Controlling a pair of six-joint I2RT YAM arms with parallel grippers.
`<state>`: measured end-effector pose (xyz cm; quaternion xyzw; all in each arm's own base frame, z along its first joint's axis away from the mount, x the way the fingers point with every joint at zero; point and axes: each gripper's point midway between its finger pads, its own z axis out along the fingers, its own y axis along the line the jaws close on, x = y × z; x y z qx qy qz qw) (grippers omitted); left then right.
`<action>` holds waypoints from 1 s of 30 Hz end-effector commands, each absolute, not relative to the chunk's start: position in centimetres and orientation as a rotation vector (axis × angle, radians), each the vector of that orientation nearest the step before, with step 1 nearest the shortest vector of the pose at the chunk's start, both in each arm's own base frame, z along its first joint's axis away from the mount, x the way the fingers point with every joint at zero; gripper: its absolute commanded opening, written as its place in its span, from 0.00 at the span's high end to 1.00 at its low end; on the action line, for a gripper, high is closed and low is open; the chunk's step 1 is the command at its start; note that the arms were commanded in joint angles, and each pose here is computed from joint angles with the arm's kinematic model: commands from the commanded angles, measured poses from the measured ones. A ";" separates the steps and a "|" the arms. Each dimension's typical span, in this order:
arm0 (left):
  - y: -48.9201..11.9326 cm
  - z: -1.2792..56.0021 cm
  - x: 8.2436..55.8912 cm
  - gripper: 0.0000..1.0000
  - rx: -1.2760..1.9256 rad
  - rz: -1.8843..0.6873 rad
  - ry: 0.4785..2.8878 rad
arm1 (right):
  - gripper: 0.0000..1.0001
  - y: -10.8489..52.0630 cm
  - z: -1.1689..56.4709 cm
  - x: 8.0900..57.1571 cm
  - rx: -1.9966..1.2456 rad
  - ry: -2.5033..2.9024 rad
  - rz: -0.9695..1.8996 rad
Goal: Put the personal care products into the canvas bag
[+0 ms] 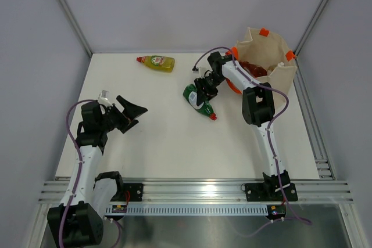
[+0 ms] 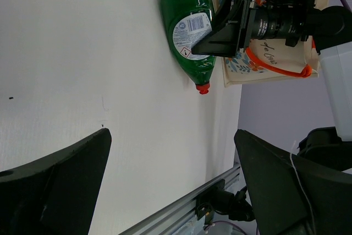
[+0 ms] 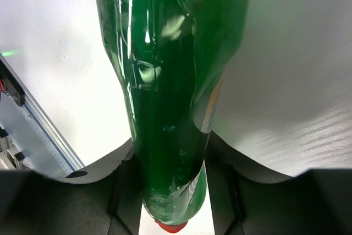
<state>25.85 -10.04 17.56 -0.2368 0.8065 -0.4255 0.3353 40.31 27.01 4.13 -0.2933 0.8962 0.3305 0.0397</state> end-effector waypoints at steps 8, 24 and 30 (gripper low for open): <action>-10.9 18.2 26.3 0.01 -0.578 -1.159 2.075 | 1.00 27.2 4.8 39.2 -0.948 2.677 1.078; -11.6 18.6 26.8 0.01 -0.558 -1.185 2.072 | 1.00 30.5 13.6 37.9 -0.902 2.419 1.446; -11.7 18.6 26.9 0.01 -0.557 -1.192 2.069 | 1.00 31.2 16.8 37.3 -0.888 2.350 1.555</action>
